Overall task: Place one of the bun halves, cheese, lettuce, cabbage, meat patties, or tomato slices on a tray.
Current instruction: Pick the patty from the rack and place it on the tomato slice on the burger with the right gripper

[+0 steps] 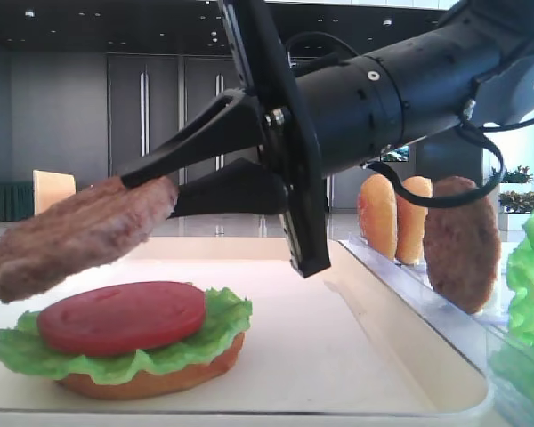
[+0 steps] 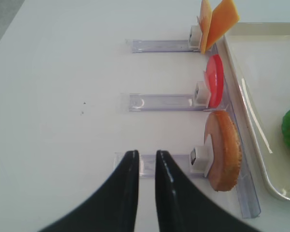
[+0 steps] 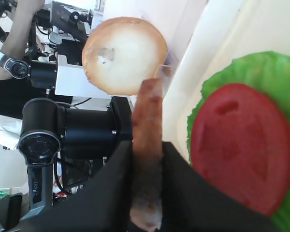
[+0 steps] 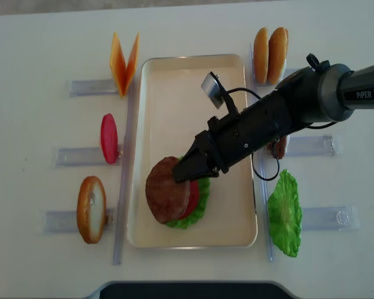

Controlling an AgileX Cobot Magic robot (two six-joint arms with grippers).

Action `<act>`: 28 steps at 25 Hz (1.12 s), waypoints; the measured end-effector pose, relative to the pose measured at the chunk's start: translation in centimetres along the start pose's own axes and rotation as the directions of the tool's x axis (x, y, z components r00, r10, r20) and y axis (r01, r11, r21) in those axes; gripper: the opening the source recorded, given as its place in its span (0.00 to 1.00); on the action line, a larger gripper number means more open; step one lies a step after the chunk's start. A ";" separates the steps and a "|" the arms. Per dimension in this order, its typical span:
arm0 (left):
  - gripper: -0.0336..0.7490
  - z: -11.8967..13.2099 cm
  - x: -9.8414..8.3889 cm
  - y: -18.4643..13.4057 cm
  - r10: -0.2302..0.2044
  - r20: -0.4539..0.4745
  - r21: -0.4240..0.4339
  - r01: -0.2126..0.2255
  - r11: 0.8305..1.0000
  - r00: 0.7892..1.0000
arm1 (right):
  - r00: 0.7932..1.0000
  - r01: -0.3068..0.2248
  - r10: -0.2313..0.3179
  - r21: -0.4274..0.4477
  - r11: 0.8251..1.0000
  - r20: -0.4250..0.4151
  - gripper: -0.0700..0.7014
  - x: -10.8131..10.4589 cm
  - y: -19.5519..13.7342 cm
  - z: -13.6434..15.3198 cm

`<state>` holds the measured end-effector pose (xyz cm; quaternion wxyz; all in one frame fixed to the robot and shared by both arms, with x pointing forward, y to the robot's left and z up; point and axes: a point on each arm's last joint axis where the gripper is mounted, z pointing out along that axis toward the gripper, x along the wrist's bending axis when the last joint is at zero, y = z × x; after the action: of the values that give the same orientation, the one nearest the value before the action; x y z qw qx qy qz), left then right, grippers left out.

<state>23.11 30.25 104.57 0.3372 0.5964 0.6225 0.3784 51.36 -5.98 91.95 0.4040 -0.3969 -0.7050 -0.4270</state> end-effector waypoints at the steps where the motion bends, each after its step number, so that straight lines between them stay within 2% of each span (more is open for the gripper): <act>1: 0.16 0.0 0.0 0.0 0.000 0.000 0.000 0.000 1.000 1.000 | 1.000 -0.003 0.003 -0.006 1.000 0.002 0.28 -0.2 0.1 -0.2; 6: 0.16 0.0 0.0 0.0 0.000 0.000 0.000 0.000 1.000 1.000 | 1.000 -0.019 0.019 -0.020 1.000 0.011 0.28 -0.9 0.2 -0.7; 12: 0.16 0.0 0.0 0.0 0.000 0.000 0.000 0.000 1.000 1.000 | 0.999 -0.029 0.029 0.007 1.000 0.026 0.28 -1.7 -0.1 -0.5; 28: 0.16 0.0 0.0 0.0 0.000 0.000 0.000 0.000 1.000 1.000 | 0.999 -0.024 0.024 0.007 1.000 0.030 0.28 -1.7 -0.1 -0.5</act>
<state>23.11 30.25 104.57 0.3372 0.5964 0.6225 0.3784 51.96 -6.83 90.46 0.4000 -0.4100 -0.7078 -0.4134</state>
